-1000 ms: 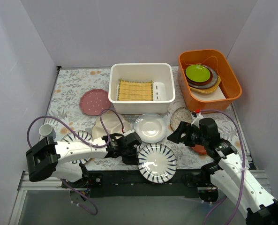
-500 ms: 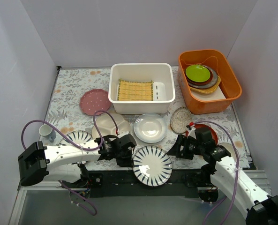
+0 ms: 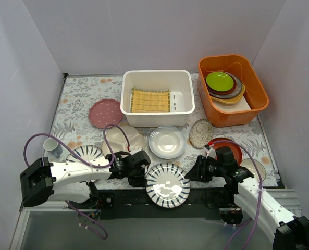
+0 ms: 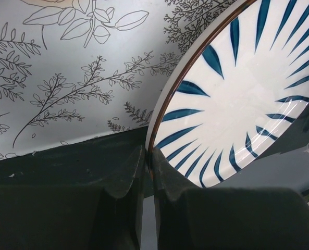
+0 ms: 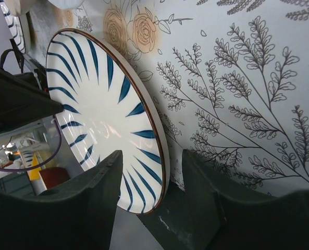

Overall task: Place the plates into the plastic bin on the countertop
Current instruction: Pick up the plate from the corner of the board.

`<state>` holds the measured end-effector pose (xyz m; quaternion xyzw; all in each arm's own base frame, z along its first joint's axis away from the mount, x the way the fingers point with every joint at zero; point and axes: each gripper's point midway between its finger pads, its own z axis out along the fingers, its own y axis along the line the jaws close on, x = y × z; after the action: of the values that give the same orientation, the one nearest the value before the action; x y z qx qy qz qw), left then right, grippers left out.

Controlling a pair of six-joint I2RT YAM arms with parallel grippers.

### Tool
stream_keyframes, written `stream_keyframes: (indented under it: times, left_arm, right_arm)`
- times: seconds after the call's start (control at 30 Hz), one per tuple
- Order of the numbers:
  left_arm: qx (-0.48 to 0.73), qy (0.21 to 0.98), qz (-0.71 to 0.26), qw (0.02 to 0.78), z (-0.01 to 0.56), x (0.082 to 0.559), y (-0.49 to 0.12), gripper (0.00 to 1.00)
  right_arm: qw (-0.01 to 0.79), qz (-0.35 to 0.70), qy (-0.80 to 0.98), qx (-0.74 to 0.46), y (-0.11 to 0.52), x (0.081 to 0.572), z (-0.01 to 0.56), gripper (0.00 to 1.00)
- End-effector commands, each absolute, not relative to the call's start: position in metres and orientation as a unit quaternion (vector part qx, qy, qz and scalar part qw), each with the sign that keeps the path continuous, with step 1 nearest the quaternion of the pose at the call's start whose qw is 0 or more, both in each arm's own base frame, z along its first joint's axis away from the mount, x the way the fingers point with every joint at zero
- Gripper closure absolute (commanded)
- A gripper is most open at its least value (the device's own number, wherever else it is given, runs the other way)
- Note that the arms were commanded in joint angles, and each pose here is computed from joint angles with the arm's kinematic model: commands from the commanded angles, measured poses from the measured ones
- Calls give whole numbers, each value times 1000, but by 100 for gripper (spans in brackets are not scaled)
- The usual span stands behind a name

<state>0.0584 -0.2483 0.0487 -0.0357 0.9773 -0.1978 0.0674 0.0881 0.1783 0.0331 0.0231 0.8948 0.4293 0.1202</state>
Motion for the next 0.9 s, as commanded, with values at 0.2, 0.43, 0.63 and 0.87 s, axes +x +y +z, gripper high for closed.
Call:
stream_keyframes:
  times: [0.2, 0.43, 0.63, 0.87]
  left_arm:
    - [-35, 972, -219, 72, 51, 61, -260, 100]
    - [-34, 971, -227, 73, 54, 63, -267, 100]
    - [-32, 971, -227, 75, 55, 64, -267, 100]
    - [-41, 972, -215, 91, 57, 68, -258, 87]
  right_arm:
    - [71, 392, 917, 31, 168, 63, -6, 60]
    - [56, 367, 928, 32, 161, 49, -28, 79]
    - [74, 348, 934, 16, 166, 57, -21, 99]
    - [111, 351, 930, 5, 173, 75, 2, 99]
